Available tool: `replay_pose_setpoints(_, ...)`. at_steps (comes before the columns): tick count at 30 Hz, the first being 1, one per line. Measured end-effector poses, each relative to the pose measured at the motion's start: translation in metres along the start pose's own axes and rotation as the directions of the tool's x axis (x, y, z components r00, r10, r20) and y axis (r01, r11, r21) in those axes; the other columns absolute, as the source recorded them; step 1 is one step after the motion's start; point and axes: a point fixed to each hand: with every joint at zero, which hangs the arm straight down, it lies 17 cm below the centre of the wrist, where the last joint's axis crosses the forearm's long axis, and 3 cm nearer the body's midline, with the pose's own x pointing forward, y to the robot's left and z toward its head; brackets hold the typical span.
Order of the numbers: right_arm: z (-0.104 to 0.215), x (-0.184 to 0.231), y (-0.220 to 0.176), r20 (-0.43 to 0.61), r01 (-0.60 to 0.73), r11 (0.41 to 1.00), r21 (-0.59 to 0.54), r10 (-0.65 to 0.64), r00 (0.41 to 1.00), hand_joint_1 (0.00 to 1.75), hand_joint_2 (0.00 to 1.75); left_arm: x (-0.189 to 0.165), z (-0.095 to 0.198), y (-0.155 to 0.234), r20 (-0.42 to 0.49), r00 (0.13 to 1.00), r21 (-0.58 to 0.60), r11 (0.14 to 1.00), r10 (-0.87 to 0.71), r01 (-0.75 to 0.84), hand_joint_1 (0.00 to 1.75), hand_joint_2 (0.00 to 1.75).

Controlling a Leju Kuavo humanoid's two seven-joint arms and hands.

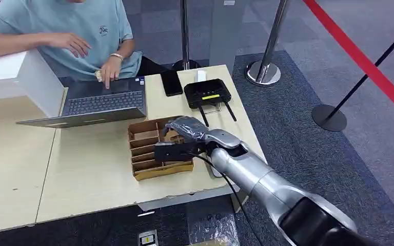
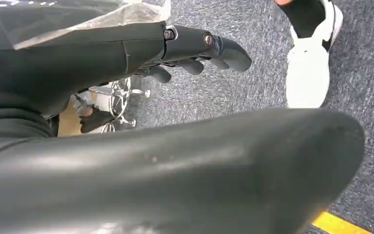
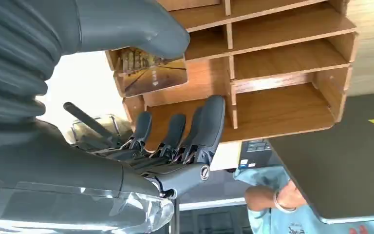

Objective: Pass the card to the sensor for recognition and then transmit it.

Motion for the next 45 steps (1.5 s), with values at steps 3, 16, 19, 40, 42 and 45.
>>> replay_pose_setpoints(3, -0.002, 0.002, 0.000, 0.003, 0.000, 1.000, 0.003, 0.000, 1.000, 0.77, 1.75, 0.000, 0.000, -0.001, 0.000, 1.000, -0.001, 1.000, 0.000, 0.000, 0.00, 0.00)
replay_pose_setpoints(16, -0.008, 0.001, 0.009, -0.007, 0.007, 0.999, 0.036, -0.007, 1.000, 0.58, 1.75, -0.006, 0.002, -0.005, -0.033, 0.999, -0.006, 1.000, -0.009, 0.009, 0.00, 0.00)
replay_pose_setpoints(19, -0.006, -0.004, 0.017, -0.021, 0.006, 0.999, 0.054, -0.005, 1.000, 0.65, 1.75, -0.010, 0.002, -0.006, -0.049, 0.999, -0.008, 1.000, -0.016, 0.016, 0.00, 0.00)
replay_pose_setpoints(40, 0.005, -0.032, 0.044, -0.089, 0.017, 0.994, 0.110, -0.007, 0.996, 1.48, 1.75, -0.017, 0.004, -0.010, -0.085, 0.996, -0.015, 0.999, -0.036, 0.035, 0.00, 0.00)
replay_pose_setpoints(42, 0.005, -0.033, 0.044, -0.091, 0.017, 0.994, 0.109, -0.007, 0.996, 1.66, 1.75, -0.017, 0.004, -0.010, -0.085, 0.996, -0.015, 0.999, -0.036, 0.035, 0.00, 0.00)
replay_pose_setpoints(45, 0.006, -0.035, 0.045, -0.097, 0.019, 0.994, 0.111, -0.008, 0.995, 1.66, 1.75, -0.016, 0.003, -0.010, -0.082, 0.996, -0.015, 0.999, -0.037, 0.035, 0.00, 0.00)
